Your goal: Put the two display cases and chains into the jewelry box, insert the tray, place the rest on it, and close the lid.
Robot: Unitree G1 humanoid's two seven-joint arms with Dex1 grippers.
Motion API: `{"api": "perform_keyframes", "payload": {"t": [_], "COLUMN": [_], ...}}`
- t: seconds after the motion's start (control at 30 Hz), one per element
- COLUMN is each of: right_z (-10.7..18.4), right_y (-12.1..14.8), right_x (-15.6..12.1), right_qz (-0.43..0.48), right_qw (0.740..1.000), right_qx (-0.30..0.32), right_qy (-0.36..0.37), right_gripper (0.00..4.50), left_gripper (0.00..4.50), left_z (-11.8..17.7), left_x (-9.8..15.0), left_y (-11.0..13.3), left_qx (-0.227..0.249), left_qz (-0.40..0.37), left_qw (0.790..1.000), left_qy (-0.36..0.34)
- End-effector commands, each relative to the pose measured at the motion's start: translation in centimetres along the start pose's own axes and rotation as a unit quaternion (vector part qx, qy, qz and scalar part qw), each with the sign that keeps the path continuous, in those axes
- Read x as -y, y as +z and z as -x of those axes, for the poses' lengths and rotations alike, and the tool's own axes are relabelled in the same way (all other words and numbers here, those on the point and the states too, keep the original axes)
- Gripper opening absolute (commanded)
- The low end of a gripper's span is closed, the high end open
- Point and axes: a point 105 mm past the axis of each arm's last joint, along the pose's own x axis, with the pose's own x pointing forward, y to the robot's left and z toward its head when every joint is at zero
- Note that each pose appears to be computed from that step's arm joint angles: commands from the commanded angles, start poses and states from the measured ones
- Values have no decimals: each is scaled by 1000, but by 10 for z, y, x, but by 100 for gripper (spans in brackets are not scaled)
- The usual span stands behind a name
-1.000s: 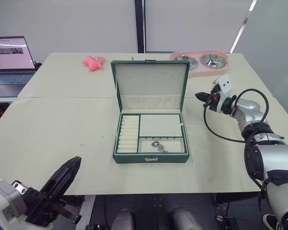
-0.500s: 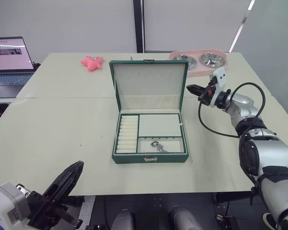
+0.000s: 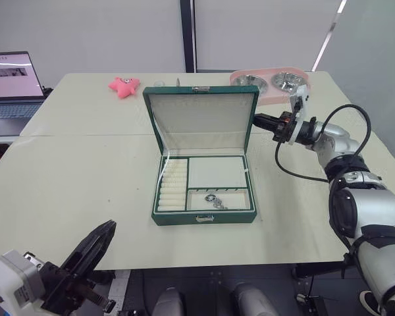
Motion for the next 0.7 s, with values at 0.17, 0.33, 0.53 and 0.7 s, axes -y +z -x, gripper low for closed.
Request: {"api": "perform_keyframes", "payload": {"t": [0.17,0.33,0.53,0.7], "right_z": [4,8,10,12], "right_y": [6,0,-4,-6], "right_x": [-12,-14,-17,-9], "right_qz": [8,2,2,37], "right_qw": [999,997,996,997], "right_qx": [-19,-38,-50,-58], "right_qy": [50,62,70,39], "right_gripper": [2,2,2,2], "left_gripper": [0,0,0,0], "left_z": [-7,-8,-8,-8], "left_x": [6,5,4,-3], "left_y": [11,9,8,7], "left_qx": [22,16,13,7], "left_qz": [-10,-8,-5,-2], "left_qw": [1000,1000,1000,1000], "left_qy": [-13,-12,-10,3]}}
